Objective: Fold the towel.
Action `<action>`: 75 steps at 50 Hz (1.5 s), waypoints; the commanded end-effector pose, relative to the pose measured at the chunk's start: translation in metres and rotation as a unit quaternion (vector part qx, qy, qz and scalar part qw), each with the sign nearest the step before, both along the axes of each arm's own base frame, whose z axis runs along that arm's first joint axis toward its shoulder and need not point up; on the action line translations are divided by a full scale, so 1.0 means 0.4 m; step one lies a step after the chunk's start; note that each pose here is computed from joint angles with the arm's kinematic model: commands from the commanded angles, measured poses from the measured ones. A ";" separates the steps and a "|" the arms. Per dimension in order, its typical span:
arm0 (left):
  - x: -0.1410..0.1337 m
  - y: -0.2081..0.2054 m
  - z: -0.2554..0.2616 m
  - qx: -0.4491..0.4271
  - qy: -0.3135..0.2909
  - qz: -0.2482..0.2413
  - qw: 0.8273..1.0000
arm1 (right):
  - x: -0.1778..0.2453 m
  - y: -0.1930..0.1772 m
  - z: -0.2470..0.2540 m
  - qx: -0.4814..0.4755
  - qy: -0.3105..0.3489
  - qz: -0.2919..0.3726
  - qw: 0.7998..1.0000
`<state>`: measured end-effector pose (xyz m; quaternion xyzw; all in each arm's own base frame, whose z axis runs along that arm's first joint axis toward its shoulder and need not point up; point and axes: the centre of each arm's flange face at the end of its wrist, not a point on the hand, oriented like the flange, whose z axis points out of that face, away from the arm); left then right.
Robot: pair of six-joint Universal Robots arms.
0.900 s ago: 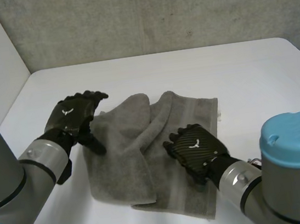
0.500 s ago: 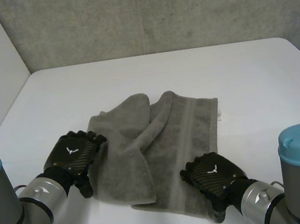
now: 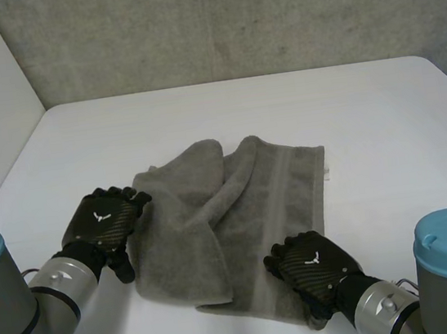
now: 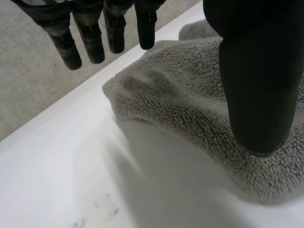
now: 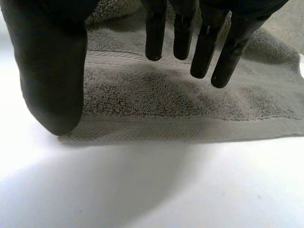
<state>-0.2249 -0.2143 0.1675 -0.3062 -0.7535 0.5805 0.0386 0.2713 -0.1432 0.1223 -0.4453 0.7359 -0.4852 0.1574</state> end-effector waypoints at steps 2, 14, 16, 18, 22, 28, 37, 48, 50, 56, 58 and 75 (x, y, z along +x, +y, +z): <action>0.000 0.001 0.000 0.000 0.000 0.000 1.000 | 0.002 -0.002 -0.010 0.003 0.001 0.001 1.000; 0.001 0.004 -0.004 0.004 0.000 0.001 1.000 | 0.010 -0.017 -0.009 -0.012 -0.005 0.000 1.000; 0.002 0.006 -0.006 0.005 0.000 0.001 1.000 | 0.012 -0.021 -0.006 -0.016 -0.008 -0.001 1.000; 0.002 0.006 -0.006 0.005 0.000 0.001 1.000 | 0.014 -0.023 -0.004 -0.018 -0.010 -0.001 1.000; 0.002 0.007 -0.006 0.005 0.000 0.001 1.000 | 0.016 -0.027 -0.001 -0.022 -0.012 -0.001 1.000; 0.001 0.011 -0.008 0.007 -0.001 -0.001 1.000 | 0.017 -0.049 0.018 -0.036 -0.019 -0.012 0.999; -0.003 0.023 -0.013 0.011 -0.002 -0.007 1.000 | -0.072 -0.214 0.139 -0.113 -0.050 -0.154 0.980; -0.007 0.023 -0.011 0.005 0.000 -0.010 1.000 | -0.215 -0.360 0.224 -0.172 -0.049 -0.271 0.946; -0.011 0.023 -0.010 0.001 0.001 -0.012 1.000 | -0.236 -0.379 0.235 -0.179 -0.049 -0.285 0.940; -0.033 0.038 -0.007 -0.008 0.006 -0.031 0.999 | -0.291 -0.424 0.252 -0.193 -0.046 -0.319 0.927; -0.039 0.042 -0.013 -0.004 0.006 -0.036 0.999 | -0.293 -0.427 0.250 -0.192 -0.045 -0.319 0.927; -0.150 0.028 -0.082 0.037 0.027 -0.083 0.995 | -0.284 -0.426 0.213 -0.173 -0.033 -0.310 0.934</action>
